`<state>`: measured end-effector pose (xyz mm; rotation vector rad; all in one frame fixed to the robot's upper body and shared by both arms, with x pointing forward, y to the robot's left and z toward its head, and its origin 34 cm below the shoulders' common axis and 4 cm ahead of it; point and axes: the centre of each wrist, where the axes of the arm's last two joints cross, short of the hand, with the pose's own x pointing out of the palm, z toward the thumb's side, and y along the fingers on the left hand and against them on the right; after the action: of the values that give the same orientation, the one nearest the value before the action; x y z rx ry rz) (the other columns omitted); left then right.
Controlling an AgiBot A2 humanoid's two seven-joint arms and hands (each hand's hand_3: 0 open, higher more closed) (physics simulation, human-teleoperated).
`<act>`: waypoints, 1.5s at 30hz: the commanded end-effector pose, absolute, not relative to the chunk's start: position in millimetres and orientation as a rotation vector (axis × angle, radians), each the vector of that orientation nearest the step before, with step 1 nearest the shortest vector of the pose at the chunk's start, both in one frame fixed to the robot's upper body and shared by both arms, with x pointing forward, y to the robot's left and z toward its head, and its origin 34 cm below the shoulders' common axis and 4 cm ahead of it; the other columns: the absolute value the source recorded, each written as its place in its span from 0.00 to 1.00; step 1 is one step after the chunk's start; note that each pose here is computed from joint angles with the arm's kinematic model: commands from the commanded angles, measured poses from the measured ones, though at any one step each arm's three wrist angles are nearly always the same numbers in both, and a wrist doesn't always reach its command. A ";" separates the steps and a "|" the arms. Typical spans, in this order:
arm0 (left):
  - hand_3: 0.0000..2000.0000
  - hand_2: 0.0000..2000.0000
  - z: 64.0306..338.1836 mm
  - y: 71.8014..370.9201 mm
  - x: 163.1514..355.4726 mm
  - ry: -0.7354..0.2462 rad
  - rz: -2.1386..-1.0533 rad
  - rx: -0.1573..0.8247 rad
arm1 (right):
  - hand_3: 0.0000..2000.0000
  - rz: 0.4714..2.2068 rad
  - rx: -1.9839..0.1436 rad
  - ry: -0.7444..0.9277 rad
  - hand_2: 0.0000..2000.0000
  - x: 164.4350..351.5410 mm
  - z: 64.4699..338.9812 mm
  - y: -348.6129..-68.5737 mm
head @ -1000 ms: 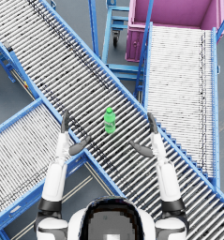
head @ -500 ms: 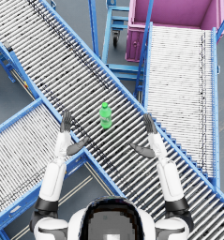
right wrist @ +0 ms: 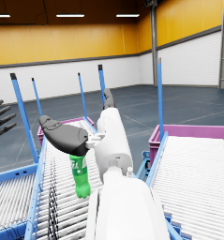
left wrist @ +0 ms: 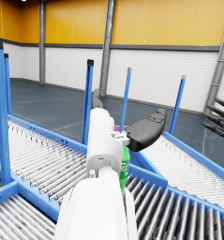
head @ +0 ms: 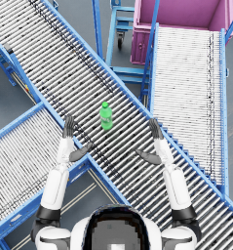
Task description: Pick up the oil and place it on the left assembly line, put the cola on the right, and keep Sprite still
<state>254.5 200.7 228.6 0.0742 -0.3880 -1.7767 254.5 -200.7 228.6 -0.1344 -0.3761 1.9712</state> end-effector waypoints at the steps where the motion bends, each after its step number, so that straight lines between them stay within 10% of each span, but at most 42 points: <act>1: 0.00 0.00 228.6 200.7 254.5 -0.388 -1.777 0.074 | 0.00 1.971 -0.134 -0.376 0.00 254.5 228.6 -200.7; 45: 0.00 0.00 228.6 200.7 254.5 -0.388 -1.777 0.074 | 0.00 1.971 -0.134 -0.376 0.00 254.5 228.6 -200.7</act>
<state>254.5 200.7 228.6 0.0742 -0.3880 -1.7767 254.5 -200.7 228.6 -0.1344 -0.3761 1.9712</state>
